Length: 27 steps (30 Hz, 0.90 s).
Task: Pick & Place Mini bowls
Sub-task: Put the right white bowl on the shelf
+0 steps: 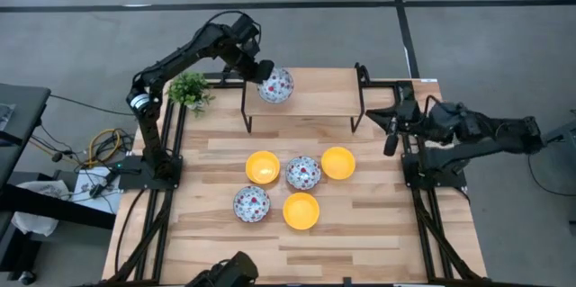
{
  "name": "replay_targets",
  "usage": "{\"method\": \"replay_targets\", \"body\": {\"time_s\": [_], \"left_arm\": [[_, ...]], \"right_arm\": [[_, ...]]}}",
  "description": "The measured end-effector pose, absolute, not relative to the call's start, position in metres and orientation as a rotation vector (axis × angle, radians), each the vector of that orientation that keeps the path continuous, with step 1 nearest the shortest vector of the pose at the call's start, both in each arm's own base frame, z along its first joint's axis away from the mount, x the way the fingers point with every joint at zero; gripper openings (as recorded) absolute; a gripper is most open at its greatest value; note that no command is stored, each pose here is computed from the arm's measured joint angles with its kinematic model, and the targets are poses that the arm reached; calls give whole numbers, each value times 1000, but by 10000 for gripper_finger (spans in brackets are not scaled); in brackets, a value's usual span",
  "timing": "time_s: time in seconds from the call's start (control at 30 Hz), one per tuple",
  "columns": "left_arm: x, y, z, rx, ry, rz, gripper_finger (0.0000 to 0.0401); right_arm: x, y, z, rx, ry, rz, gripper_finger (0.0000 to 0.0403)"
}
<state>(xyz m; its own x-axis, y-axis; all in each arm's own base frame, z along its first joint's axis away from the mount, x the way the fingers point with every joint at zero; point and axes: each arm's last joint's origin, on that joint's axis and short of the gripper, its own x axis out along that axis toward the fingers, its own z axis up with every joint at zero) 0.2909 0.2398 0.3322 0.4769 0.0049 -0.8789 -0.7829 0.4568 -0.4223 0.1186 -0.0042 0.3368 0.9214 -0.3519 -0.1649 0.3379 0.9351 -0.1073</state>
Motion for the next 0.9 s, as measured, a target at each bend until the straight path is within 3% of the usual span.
{"method": "replay_targets", "body": {"time_s": [0.37,0.9], "left_arm": [[272,243,344,-1077,916,681,5],[279,245,336,-1189,905,757,5]], "right_arm": [[122,-15,293,-66,55,-299,18],[134,-20,287,-55,71,-304,17]]}}
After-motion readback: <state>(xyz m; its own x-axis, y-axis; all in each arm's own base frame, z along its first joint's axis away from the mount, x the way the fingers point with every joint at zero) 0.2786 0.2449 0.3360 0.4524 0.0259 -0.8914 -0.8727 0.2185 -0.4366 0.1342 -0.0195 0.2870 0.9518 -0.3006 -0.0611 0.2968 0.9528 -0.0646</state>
